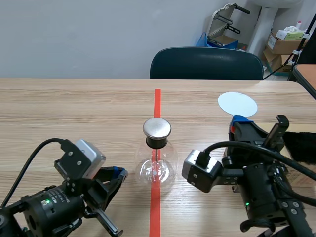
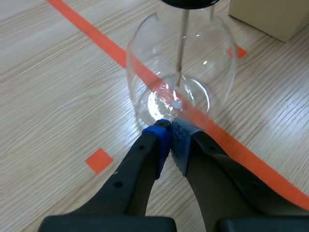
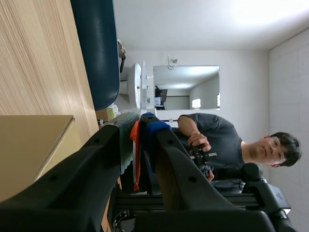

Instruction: Do the electroscope experiment

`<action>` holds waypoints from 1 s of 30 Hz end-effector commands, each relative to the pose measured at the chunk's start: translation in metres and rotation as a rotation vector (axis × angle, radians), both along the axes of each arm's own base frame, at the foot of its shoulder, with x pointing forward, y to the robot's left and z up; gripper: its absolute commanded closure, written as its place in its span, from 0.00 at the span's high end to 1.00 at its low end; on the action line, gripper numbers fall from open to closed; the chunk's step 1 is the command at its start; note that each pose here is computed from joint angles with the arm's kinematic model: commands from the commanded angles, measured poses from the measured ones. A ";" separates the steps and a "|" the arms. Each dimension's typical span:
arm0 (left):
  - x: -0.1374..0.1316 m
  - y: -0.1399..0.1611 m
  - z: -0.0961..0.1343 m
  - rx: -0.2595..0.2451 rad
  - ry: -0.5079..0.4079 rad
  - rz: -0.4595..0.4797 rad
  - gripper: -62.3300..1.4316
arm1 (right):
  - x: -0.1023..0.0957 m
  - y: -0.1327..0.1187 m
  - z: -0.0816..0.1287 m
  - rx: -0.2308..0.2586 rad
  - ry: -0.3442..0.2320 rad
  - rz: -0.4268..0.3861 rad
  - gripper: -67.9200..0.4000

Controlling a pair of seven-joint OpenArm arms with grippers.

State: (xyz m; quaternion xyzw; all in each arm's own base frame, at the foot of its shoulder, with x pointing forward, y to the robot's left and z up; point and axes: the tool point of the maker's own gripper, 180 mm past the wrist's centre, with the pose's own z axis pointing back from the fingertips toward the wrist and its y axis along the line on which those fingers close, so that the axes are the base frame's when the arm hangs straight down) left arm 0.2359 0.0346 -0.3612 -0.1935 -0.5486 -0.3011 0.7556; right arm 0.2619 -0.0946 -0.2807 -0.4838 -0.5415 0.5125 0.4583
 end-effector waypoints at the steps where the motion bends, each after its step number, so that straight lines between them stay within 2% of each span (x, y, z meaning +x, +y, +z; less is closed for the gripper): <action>1: -0.004 -0.005 0.015 -0.056 -0.019 -0.024 0.05 | -0.002 -0.010 0.012 0.005 -0.040 -0.006 0.02; 6: -0.015 -0.002 0.039 -0.156 -0.038 -0.031 0.05 | -0.026 -0.019 0.033 0.012 -0.142 0.048 0.02; 11: -0.034 -0.008 0.061 -0.220 -0.063 -0.085 0.05 | -0.050 -0.040 0.020 -0.033 -0.070 0.078 0.02; 13: -0.043 -0.010 0.071 -0.252 -0.076 -0.107 0.05 | -0.056 -0.051 0.018 -0.032 -0.052 0.086 0.02; 16: -0.057 -0.013 0.084 -0.293 -0.090 -0.135 0.05 | -0.059 -0.070 0.023 -0.016 -0.059 0.071 0.02; 20: -0.072 -0.016 0.095 -0.325 -0.084 -0.185 0.15 | -0.059 -0.093 0.035 -0.001 -0.096 0.070 0.02; 25: -0.091 -0.023 0.102 -0.360 -0.063 -0.266 0.17 | -0.062 -0.112 0.033 0.031 -0.122 0.107 0.02; 30: -0.108 -0.031 0.104 -0.394 -0.044 -0.323 0.40 | -0.058 -0.130 0.026 0.048 -0.164 0.120 0.02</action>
